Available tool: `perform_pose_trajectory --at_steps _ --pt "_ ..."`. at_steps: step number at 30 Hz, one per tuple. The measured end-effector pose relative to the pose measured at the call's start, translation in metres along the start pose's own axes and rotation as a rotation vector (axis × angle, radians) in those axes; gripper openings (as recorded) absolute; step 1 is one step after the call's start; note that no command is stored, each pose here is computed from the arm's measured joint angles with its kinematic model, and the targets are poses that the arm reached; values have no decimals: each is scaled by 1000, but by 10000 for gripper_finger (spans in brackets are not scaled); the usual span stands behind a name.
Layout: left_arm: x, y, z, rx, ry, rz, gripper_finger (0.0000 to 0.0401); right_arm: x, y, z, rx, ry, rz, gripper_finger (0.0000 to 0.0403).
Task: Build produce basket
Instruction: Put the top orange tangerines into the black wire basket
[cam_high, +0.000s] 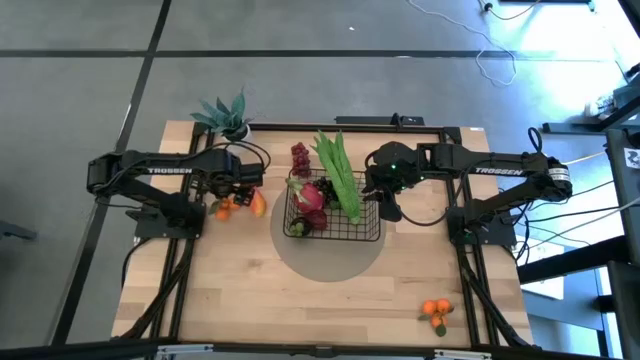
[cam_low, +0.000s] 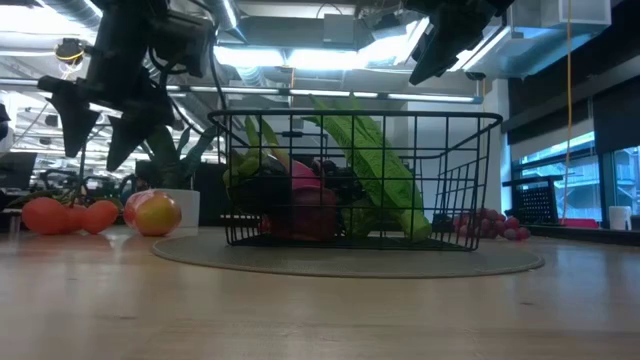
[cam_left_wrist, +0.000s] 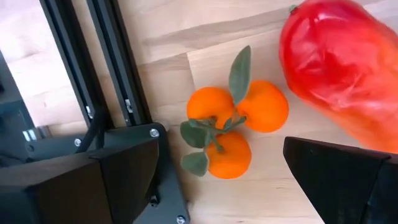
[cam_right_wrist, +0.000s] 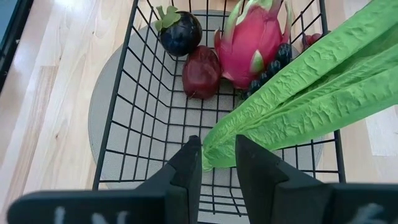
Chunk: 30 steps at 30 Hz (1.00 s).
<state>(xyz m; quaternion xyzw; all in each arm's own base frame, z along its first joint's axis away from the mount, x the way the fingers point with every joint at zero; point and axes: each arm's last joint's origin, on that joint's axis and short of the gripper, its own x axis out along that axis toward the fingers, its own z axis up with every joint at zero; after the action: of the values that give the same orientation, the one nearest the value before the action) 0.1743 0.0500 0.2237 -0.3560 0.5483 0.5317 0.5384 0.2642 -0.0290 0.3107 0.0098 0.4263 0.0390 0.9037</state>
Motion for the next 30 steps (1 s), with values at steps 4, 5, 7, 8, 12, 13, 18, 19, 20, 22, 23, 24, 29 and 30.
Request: perform_pose_trajectory --at_steps 4,5,7,8,12,13,18,19,20,22,23,24,29,30 --pt "0 0 0 18 -28 7 335 0 0 0 1 0 0 84" --pt "0 0 1 27 -45 13 335 0 0 0 1 0 -1 84" --pt "0 0 1 32 -63 22 335 0 0 0 1 0 -1 84" --pt "0 0 2 26 -70 25 335 0 0 0 1 0 -1 84" --pt "0 0 2 2 -80 29 335 0 0 1 -1 -10 -2 84" --pt "0 0 2 15 -72 25 335 0 0 1 -2 -15 -2 84" --pt "0 0 1 21 -50 16 335 0 0 3 -4 -31 -4 84" --pt "1 0 1 10 -49 16 335 0 0 3 -5 -33 -5 84" --pt "3 0 0 -6 -44 18 335 0 -1 4 -5 -36 -5 84" --pt "8 1 -2 -47 -14 19 335 0 -1 4 -5 -37 -5 84" --pt "12 1 -3 -59 3 19 335 0 -1 4 -5 -37 -5 84" --pt "16 1 -5 -66 15 19 335 0 -1 4 -5 -37 -5 84" --pt "28 1 -7 -79 8 12 335 0 -1 4 -5 -37 -5 84" --pt "30 1 -8 -80 3 10 334 0 -1 4 -5 -37 -5 84"
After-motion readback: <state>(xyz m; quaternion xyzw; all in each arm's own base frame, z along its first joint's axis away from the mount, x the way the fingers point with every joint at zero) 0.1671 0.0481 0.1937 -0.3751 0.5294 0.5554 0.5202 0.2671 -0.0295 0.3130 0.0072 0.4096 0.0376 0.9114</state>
